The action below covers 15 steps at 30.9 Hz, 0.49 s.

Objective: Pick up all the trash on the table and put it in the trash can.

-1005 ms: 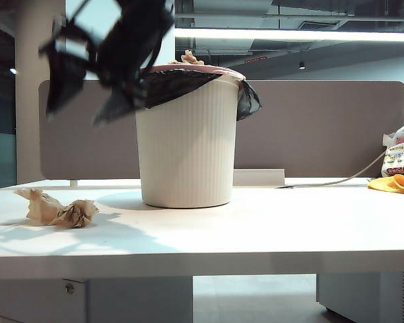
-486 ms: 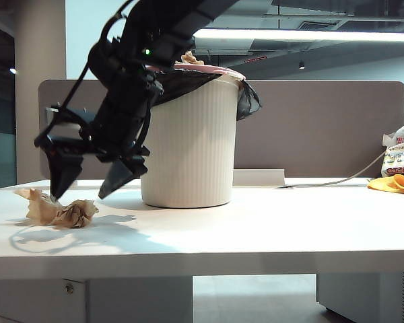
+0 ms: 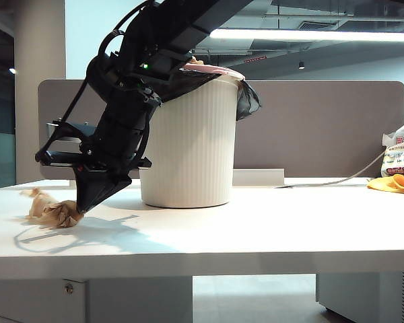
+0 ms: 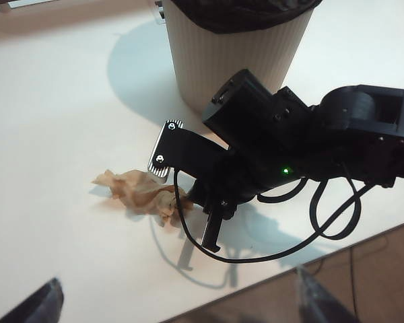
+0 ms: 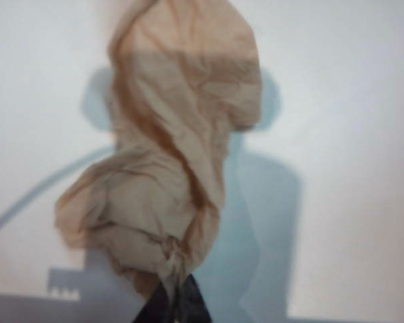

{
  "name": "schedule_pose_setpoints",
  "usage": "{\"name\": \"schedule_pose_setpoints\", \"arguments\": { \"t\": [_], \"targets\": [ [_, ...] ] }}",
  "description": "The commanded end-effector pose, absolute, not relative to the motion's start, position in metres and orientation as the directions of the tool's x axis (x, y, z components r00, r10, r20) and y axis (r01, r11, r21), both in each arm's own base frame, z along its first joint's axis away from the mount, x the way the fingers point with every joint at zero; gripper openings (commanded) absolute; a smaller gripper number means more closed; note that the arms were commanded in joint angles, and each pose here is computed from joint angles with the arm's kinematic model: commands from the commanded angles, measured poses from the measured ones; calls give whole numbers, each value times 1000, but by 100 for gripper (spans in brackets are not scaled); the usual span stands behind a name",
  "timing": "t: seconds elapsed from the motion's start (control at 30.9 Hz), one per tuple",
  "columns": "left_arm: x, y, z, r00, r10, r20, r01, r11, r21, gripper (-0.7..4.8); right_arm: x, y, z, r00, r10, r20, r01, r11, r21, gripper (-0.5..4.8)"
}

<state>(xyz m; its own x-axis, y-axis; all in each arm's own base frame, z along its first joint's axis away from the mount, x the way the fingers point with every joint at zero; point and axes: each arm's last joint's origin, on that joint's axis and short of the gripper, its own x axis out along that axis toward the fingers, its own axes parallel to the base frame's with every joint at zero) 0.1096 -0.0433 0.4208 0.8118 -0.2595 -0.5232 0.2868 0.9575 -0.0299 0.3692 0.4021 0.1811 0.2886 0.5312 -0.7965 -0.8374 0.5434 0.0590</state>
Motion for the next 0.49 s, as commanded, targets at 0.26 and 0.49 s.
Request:
{"name": "schedule_pose_setpoints", "arguments": {
  "t": [0.26, 0.49],
  "targets": [
    [111, -44, 425, 833, -267, -484, 287, 957, -33, 479, 369, 386, 259, 375, 576, -726, -824, 567, 24, -5],
    [111, -44, 434, 872, -287, -396, 293, 955, -45, 479, 349, 350, 356, 483, 634, -604, -822, 566, -62, -5]
  ]
}}
